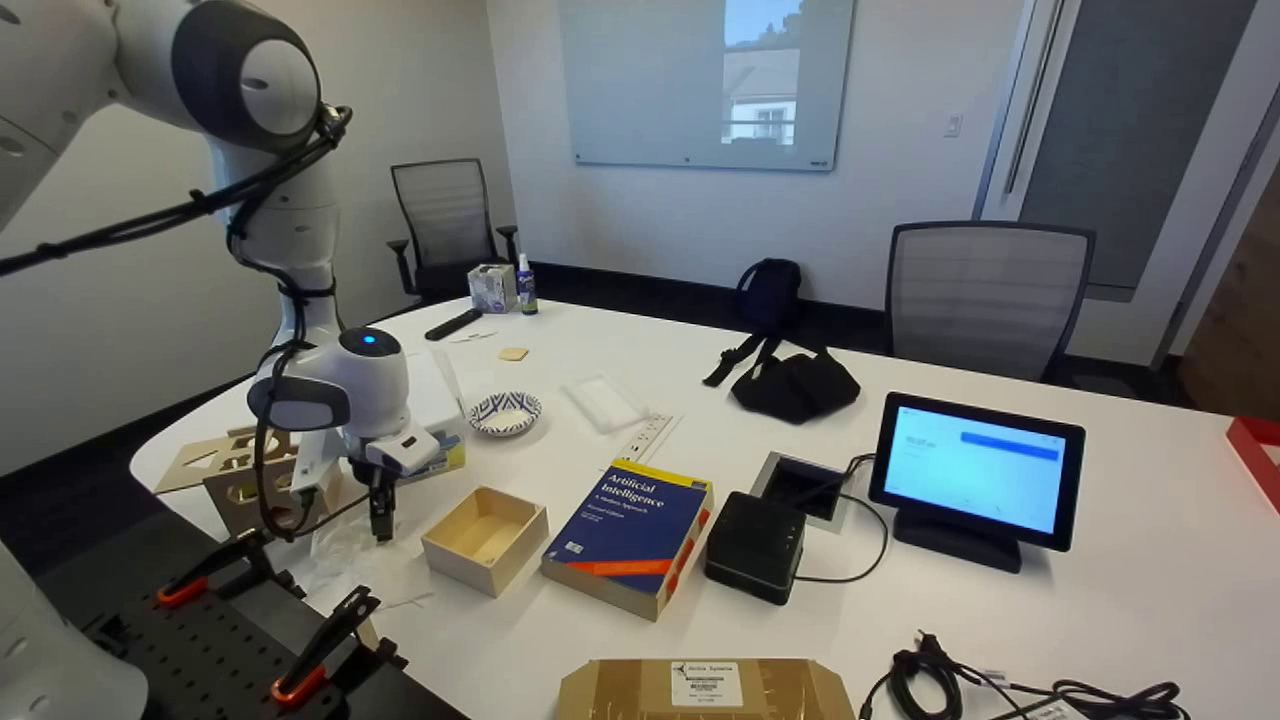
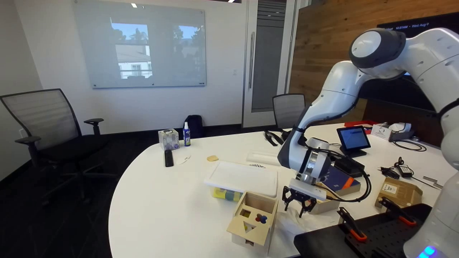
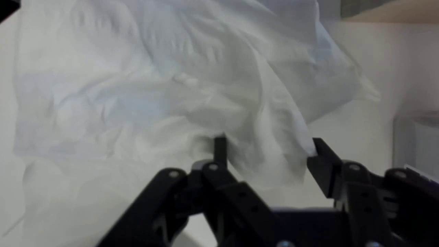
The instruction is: Use the paper towel to clean the book
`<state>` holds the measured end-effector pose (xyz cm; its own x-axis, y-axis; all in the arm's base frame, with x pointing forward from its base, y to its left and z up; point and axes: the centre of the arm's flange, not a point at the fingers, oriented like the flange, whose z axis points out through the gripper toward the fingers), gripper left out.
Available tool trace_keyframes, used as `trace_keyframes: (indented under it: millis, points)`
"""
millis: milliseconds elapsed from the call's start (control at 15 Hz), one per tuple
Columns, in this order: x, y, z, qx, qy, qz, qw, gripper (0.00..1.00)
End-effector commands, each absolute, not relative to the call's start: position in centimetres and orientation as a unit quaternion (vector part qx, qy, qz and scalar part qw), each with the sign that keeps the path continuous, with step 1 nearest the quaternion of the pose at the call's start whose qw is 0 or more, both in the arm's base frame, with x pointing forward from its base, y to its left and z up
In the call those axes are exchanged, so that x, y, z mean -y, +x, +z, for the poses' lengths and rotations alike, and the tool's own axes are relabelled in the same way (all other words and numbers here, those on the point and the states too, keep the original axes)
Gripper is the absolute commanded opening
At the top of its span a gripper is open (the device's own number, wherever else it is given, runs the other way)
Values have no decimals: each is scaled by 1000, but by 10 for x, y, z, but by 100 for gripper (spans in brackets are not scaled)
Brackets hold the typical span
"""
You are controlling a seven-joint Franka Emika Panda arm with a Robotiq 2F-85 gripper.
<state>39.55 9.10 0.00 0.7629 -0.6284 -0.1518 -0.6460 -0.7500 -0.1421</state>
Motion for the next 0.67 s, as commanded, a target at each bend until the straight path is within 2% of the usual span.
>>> trace_keyframes:
  millis: [0, 200, 333, 600]
  points:
    - [-90, 402, -6, -348, -930, 55, 103, 35]
    - [-87, 403, -6, -349, -929, 58, 106, 11]
    - [-83, 406, -1, -347, -929, 63, 110, 0]
    - [-71, 412, 23, -342, -931, 54, 112, 0]
